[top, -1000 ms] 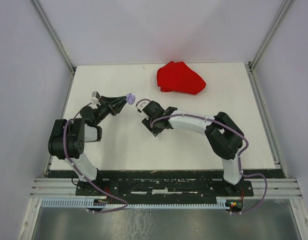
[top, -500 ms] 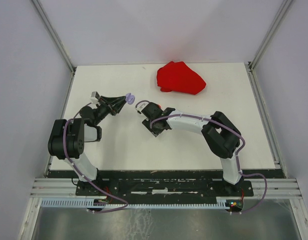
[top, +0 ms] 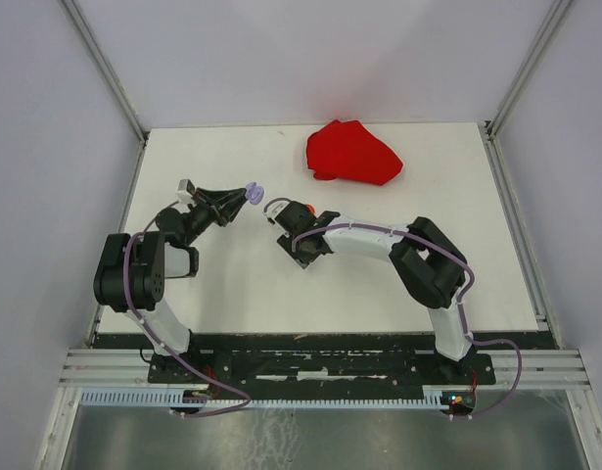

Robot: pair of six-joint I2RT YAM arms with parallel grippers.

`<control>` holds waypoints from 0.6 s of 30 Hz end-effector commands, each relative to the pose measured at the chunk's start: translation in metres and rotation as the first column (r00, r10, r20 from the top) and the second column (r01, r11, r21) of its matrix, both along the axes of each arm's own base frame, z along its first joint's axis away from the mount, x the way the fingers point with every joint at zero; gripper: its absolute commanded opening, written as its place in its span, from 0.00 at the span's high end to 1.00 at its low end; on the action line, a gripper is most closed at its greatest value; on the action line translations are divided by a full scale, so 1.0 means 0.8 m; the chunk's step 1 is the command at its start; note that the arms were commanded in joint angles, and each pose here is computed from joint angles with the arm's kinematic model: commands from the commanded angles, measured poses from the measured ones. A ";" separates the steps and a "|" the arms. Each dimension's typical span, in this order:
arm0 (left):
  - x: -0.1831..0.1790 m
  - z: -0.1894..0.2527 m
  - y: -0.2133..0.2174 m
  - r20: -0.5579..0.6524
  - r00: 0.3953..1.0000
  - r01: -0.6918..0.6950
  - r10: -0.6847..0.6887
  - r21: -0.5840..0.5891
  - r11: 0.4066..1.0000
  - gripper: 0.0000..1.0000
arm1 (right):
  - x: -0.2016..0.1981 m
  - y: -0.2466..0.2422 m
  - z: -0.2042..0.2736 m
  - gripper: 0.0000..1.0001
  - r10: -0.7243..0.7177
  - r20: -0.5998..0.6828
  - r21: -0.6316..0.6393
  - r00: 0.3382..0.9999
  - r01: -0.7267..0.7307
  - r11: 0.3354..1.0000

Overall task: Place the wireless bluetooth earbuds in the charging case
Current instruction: Pick up the earbud from the center of the board.

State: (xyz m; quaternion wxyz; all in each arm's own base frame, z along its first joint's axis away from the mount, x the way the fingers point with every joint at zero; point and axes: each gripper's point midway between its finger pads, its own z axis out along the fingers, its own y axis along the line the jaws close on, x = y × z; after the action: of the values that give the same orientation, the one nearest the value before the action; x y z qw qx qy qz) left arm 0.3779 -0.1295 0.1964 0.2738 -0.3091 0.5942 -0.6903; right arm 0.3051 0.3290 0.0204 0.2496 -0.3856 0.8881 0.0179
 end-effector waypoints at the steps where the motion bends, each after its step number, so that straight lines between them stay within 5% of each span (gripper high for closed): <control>1: -0.008 0.021 0.001 0.060 0.998 0.016 -0.015 -0.019 1.000 0.97 | 0.014 0.014 0.009 0.43 -0.007 0.042 0.016 0.999 0.006 1.000; 18: -0.007 0.020 0.002 0.059 0.998 0.015 -0.014 -0.017 1.000 0.97 | 0.036 -0.006 0.002 0.43 -0.159 0.058 0.004 0.986 0.159 0.987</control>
State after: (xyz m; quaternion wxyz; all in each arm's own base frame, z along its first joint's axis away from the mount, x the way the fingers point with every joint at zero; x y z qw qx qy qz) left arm 0.3784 -0.1280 0.1965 0.2751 -0.3102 0.5935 -0.6899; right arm 0.3231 0.3293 0.0222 0.2719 -0.3415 0.8997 -0.0036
